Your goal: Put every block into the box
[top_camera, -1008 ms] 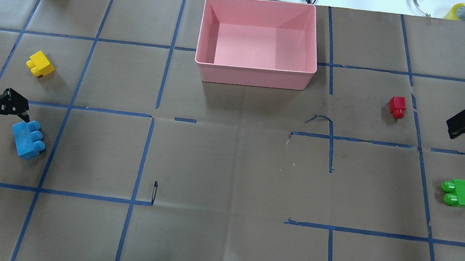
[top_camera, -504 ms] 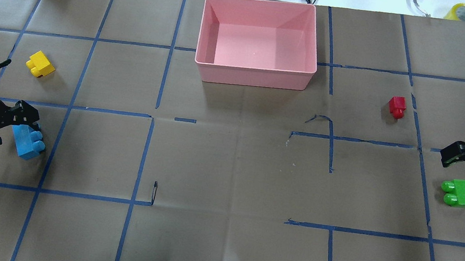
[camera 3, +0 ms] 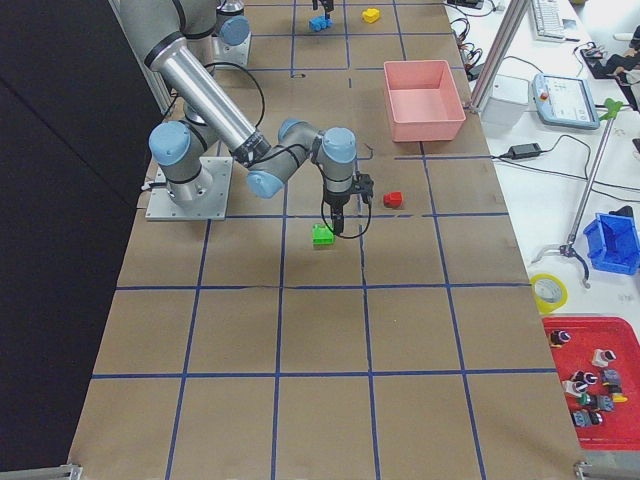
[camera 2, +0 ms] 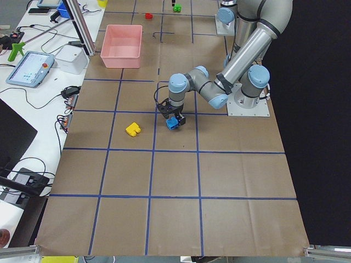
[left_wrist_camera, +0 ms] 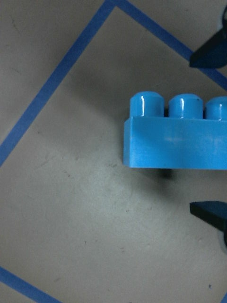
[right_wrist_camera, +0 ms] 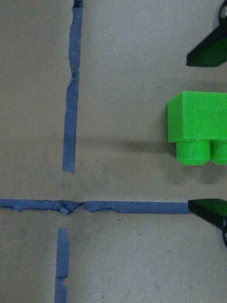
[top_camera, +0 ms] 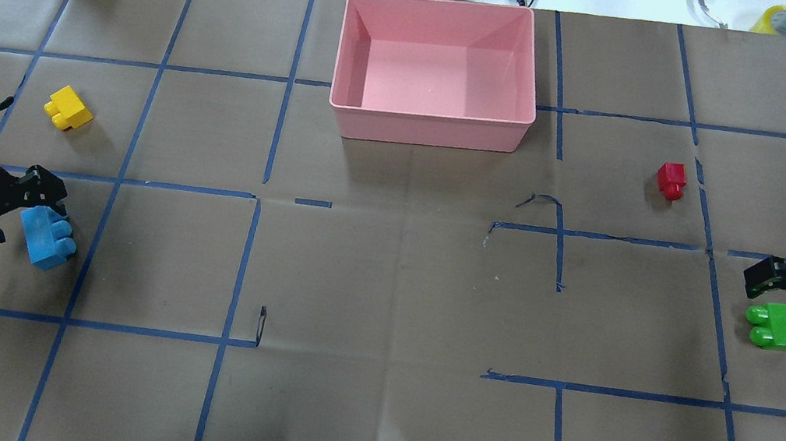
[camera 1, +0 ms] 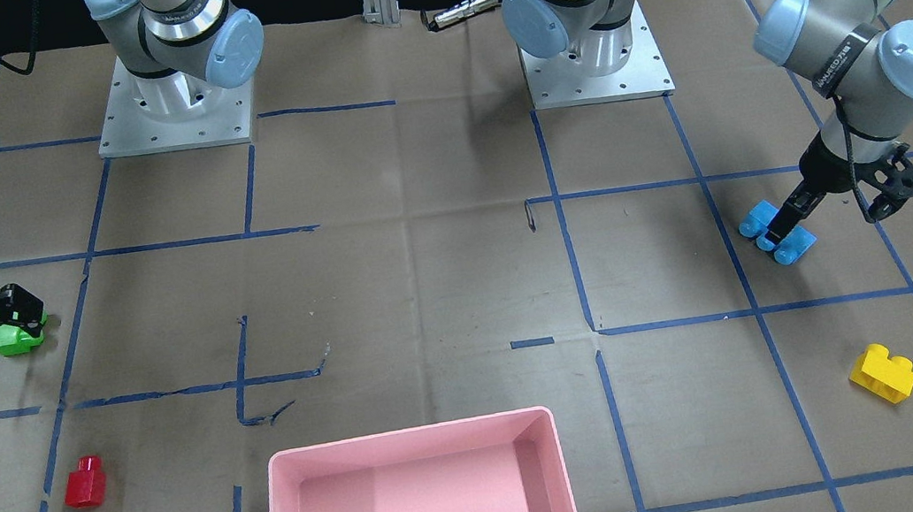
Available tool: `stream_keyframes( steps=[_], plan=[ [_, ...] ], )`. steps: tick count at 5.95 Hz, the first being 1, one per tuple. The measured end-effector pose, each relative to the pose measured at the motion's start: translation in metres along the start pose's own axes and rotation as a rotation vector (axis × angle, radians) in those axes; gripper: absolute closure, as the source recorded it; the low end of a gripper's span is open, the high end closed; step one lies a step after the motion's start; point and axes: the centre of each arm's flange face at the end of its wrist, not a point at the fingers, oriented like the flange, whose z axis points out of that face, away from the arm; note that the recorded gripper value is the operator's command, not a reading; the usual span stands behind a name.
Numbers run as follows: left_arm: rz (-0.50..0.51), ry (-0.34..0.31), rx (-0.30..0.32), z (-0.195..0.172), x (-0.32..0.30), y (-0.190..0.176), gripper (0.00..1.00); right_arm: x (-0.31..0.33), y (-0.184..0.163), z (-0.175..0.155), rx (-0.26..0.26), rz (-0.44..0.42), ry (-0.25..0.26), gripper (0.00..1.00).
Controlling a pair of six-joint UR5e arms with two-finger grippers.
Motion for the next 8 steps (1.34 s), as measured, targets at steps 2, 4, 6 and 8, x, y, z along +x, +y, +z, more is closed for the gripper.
stream_keyframes(
  steps=[2, 4, 6, 8],
  plan=[
    [-0.006, 0.001, 0.015, 0.014, 0.0, -0.007, 0.02, -0.001, 0.007, 0.017, -0.008, 0.0, 0.006, 0.03],
    [-0.005, 0.001, 0.011, 0.025, 0.0, -0.009, 0.03, 0.013, 0.015, 0.025, -0.024, 0.022, -0.004, 0.04],
    [-0.003, 0.004, 0.015, 0.028, 0.0, -0.011, 0.16, 0.018, 0.018, 0.038, -0.043, 0.017, -0.025, 0.17],
    [-0.007, 0.007, 0.015, 0.028, 0.0, -0.011, 0.32, 0.018, 0.018, 0.044, -0.056, 0.015, -0.034, 0.73]
  ],
)
